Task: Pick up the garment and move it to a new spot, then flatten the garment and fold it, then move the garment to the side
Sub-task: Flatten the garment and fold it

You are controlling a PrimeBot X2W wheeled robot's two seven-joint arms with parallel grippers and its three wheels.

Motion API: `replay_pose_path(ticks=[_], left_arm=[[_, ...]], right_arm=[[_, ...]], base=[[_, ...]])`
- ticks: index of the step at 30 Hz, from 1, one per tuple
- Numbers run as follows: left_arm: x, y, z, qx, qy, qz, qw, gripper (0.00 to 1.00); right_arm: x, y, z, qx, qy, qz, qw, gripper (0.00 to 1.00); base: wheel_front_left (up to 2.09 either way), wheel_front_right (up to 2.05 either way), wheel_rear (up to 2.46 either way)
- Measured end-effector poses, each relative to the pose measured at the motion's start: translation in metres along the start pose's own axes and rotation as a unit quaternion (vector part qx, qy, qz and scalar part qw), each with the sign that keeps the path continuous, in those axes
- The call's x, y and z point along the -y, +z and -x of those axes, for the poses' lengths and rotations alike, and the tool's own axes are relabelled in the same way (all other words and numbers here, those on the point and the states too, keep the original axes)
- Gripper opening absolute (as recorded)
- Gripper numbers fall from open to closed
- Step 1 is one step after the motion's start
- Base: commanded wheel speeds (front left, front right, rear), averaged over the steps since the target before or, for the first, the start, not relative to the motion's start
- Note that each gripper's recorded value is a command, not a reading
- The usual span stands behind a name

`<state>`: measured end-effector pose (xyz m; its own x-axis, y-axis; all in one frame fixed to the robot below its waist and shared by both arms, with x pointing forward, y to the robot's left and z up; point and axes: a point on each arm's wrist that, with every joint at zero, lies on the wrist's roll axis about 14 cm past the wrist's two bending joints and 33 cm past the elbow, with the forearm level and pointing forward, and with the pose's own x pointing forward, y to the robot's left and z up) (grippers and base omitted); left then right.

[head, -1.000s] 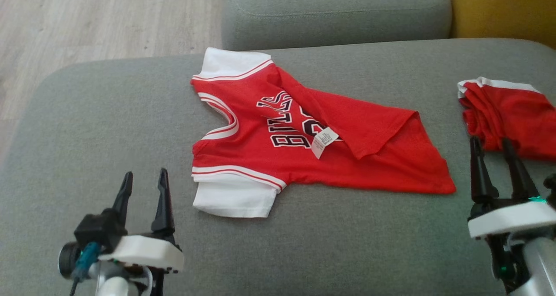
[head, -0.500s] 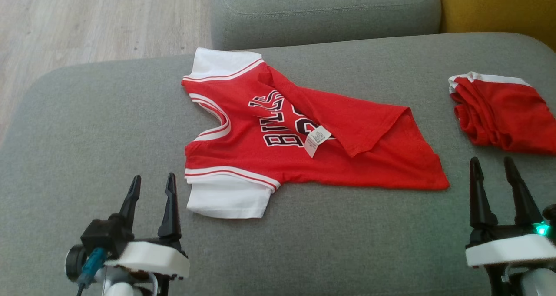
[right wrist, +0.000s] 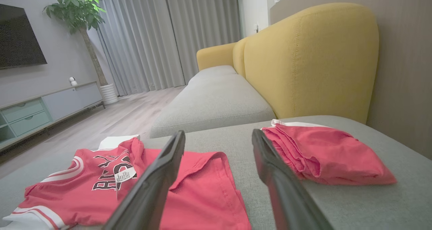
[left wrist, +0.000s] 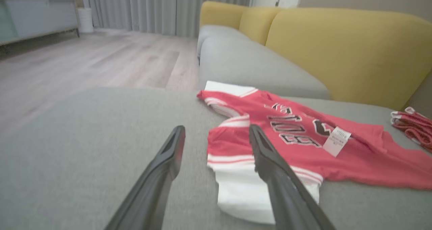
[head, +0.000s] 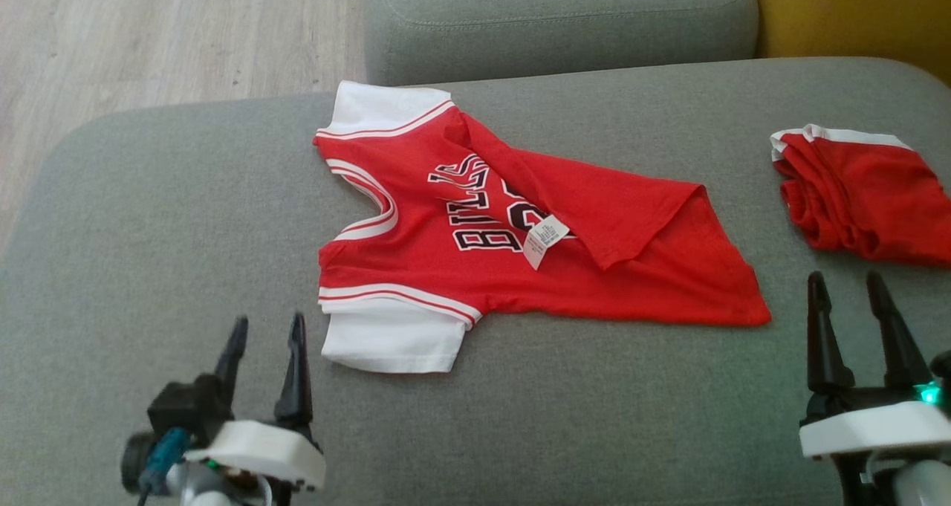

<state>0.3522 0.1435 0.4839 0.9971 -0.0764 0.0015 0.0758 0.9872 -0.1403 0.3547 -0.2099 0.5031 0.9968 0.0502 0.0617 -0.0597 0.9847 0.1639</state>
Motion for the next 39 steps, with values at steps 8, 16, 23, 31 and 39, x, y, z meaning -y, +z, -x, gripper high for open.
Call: replay_pose_path(ticks=[8, 16, 23, 31, 39], left_arm=[[0.017, -0.075, 0.01, -0.203, -0.077, -0.015, 0.976, 1.0], [0.026, -0.093, 0.001, -0.283, -0.1, 0.011, 0.954, 1.0], [0.028, -0.099, -0.01, -0.304, -0.112, 0.012, 0.946, 1.0], [0.014, -0.111, -0.015, -0.327, -0.107, -0.006, 0.939, 1.0], [0.009, -0.116, -0.014, -0.337, -0.106, 0.0, 0.936, 1.0]], right_arm=[[0.011, -0.057, -0.012, -0.16, 0.003, -0.002, 0.987, 1.0], [0.024, -0.107, -0.024, -0.329, -0.001, -0.01, 0.944, 1.0], [0.028, -0.131, -0.026, -0.381, -0.007, -0.018, 0.924, 1.0], [0.024, -0.143, -0.028, -0.401, -0.004, -0.026, 0.916, 1.0], [0.024, -0.148, -0.027, -0.405, -0.005, -0.035, 0.913, 1.0]], base=[[0.0, 0.0, 0.0], [0.0, 0.0, 0.0], [0.0, 0.0, 0.0], [0.0, 0.0, 0.0], [0.0, 0.0, 0.0]])
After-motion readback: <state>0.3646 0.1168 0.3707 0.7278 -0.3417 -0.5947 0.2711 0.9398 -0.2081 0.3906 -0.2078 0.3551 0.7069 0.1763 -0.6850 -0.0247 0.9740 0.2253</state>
